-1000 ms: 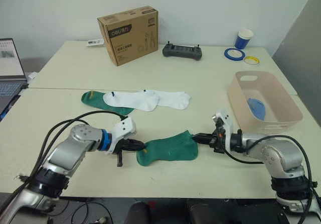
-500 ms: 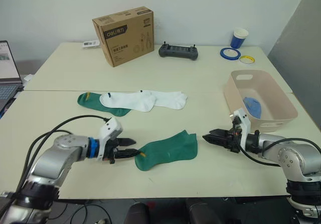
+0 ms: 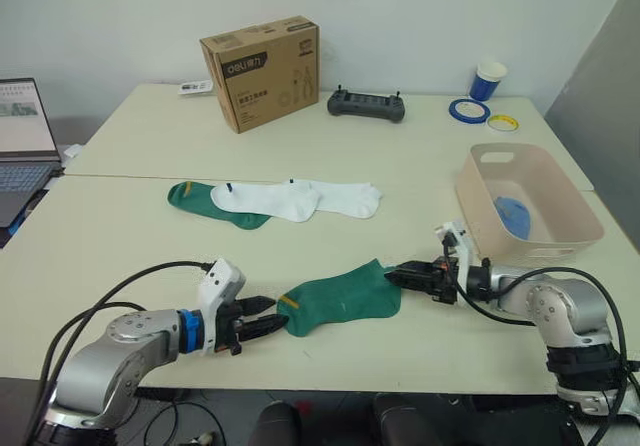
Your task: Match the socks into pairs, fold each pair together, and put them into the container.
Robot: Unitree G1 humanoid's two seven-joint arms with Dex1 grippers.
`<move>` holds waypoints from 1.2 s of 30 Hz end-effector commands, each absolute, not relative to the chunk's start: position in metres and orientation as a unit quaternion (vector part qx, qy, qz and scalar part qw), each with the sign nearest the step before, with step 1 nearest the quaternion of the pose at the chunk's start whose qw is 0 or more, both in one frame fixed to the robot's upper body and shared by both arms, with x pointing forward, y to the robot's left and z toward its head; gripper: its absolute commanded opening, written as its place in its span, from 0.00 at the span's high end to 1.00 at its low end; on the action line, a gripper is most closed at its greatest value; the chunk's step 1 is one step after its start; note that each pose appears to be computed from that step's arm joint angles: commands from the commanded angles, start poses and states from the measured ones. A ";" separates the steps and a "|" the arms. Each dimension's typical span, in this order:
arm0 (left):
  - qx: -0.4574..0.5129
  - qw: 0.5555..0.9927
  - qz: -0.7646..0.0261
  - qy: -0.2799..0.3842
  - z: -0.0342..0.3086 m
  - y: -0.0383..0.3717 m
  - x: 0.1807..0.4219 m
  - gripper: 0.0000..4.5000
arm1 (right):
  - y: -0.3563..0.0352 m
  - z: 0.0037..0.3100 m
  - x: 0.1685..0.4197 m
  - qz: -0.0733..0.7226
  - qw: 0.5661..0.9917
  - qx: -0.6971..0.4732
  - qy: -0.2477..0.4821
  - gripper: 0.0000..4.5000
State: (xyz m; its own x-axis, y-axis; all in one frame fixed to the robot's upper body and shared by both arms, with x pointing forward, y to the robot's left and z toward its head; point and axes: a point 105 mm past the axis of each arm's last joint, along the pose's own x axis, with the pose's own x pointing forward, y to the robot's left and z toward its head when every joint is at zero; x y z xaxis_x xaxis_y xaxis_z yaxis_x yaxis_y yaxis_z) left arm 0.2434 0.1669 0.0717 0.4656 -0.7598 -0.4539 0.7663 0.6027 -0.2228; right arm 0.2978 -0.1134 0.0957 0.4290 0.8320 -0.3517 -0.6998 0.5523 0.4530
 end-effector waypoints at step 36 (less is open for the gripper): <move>0.088 0.810 -0.502 0.289 0.076 0.181 0.248 0.99 | -0.125 0.095 0.252 0.436 0.840 0.151 0.287 0.99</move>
State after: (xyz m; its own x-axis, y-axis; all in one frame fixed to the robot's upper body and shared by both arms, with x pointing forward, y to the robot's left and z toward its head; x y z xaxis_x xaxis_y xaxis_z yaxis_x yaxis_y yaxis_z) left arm 0.2454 0.1819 0.0738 0.3185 -0.7620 -0.5638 0.8662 0.4756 -0.1535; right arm 0.2528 -0.1270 0.0868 0.4509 0.8122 -0.3702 -0.6181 0.5833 0.5270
